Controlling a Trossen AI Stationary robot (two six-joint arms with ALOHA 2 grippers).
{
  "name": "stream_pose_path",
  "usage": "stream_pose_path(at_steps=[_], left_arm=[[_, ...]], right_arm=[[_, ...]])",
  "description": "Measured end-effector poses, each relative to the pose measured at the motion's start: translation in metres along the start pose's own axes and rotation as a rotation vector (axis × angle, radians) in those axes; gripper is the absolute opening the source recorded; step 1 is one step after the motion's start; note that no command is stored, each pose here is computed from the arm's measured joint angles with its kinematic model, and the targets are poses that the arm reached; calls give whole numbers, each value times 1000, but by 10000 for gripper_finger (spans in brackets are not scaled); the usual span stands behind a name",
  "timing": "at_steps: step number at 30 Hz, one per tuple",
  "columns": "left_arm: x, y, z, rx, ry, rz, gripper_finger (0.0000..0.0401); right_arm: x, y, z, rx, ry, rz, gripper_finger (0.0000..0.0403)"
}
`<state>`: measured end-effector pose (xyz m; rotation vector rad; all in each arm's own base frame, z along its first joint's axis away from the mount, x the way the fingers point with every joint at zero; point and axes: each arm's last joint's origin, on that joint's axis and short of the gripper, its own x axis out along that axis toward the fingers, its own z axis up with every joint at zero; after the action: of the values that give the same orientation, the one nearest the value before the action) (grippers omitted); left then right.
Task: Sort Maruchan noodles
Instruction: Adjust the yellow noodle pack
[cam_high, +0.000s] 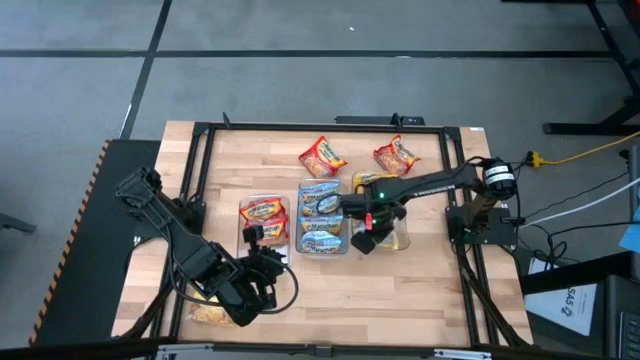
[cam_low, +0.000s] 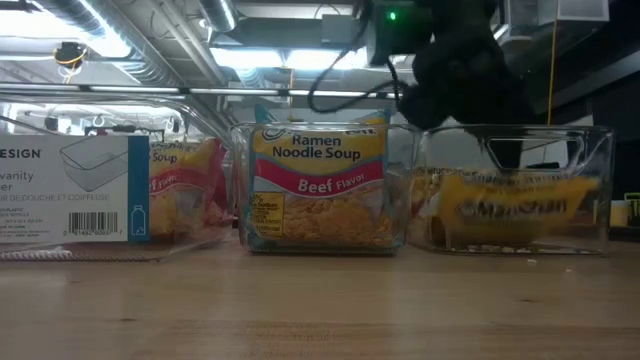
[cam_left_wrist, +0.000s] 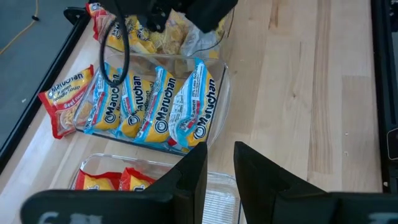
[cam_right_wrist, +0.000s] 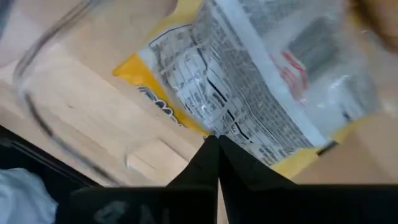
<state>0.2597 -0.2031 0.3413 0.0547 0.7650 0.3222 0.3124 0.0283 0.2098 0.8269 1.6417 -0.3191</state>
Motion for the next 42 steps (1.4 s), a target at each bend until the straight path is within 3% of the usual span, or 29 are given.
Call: stream_pose_path(at_steps=[9,16,22,27,31,42], left_arm=[[0,0,0,0,0,0,73],[0,0,0,-3,4,-4,73],[0,0,0,-3,4,-5,73],[0,0,0,-1,6,-6,73],[0,0,0,-2,6,-6,73],[-3,-3,-2,-11,4,-15,73]], right_arm=[[-40,0,4,-41,-98,-128,1],[-46,-9,12,53,-72,-67,7],[-23,1,4,39,-22,-13,81],[-10,0,5,148,-11,22,166],[-4,-1,5,214,20,59,202],[26,-10,9,303,8,111,155]])
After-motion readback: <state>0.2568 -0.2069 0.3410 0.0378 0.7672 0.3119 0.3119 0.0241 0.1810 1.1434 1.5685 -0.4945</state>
